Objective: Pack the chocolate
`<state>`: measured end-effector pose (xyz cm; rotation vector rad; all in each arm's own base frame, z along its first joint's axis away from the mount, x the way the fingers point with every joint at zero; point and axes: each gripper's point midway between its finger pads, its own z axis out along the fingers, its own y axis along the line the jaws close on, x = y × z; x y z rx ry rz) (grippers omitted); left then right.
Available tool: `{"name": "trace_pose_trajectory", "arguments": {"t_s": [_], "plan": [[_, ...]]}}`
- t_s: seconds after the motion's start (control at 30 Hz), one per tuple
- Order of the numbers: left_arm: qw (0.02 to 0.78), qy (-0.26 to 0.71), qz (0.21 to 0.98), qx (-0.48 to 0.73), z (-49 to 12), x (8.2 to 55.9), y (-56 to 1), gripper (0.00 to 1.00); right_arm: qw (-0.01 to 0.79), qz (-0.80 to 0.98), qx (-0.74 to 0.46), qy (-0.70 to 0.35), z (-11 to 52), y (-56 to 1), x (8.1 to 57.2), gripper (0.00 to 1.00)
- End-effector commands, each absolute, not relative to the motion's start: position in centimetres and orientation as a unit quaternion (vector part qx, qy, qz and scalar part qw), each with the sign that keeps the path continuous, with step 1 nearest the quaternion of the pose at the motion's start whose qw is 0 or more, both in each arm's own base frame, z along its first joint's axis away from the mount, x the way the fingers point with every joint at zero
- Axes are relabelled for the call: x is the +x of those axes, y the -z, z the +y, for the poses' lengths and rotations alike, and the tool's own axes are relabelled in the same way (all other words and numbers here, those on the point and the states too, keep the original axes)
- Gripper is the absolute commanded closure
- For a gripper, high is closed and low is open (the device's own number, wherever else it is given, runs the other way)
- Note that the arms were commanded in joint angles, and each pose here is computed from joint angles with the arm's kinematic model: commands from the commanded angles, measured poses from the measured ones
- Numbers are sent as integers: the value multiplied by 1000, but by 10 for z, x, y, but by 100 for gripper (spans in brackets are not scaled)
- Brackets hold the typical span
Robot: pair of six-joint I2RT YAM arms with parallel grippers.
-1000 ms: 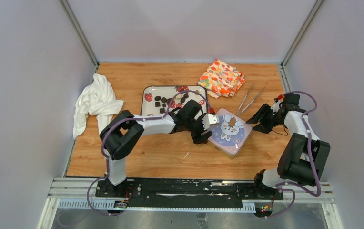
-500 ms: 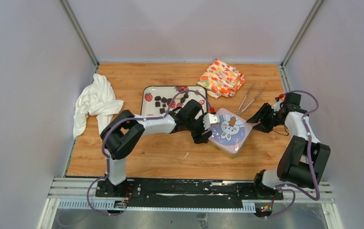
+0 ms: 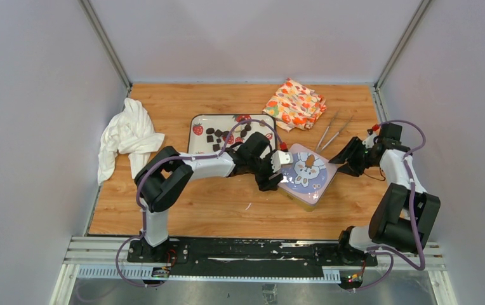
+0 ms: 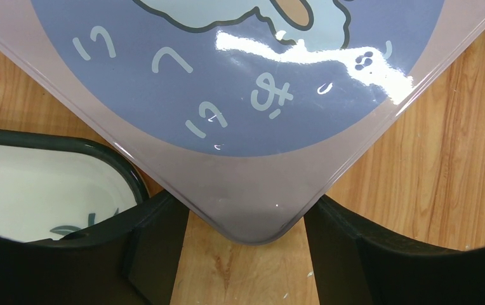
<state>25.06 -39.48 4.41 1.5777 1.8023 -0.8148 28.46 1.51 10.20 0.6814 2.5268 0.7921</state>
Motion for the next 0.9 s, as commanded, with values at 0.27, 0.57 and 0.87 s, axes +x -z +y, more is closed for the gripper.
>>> {"name": "trace_pose_trajectory", "arguments": {"t_s": [0.27,0.57,0.87], "plan": [[319,336,644,609,-419,244,-60,31,191,906,245,-289,19,-112,271,48],[315,337,643,612,-420,241,-57,31,186,915,250,-258,12,-104,260,48],[309,337,644,614,-422,237,-53,31,173,924,258,-223,4,-88,249,48]]}}
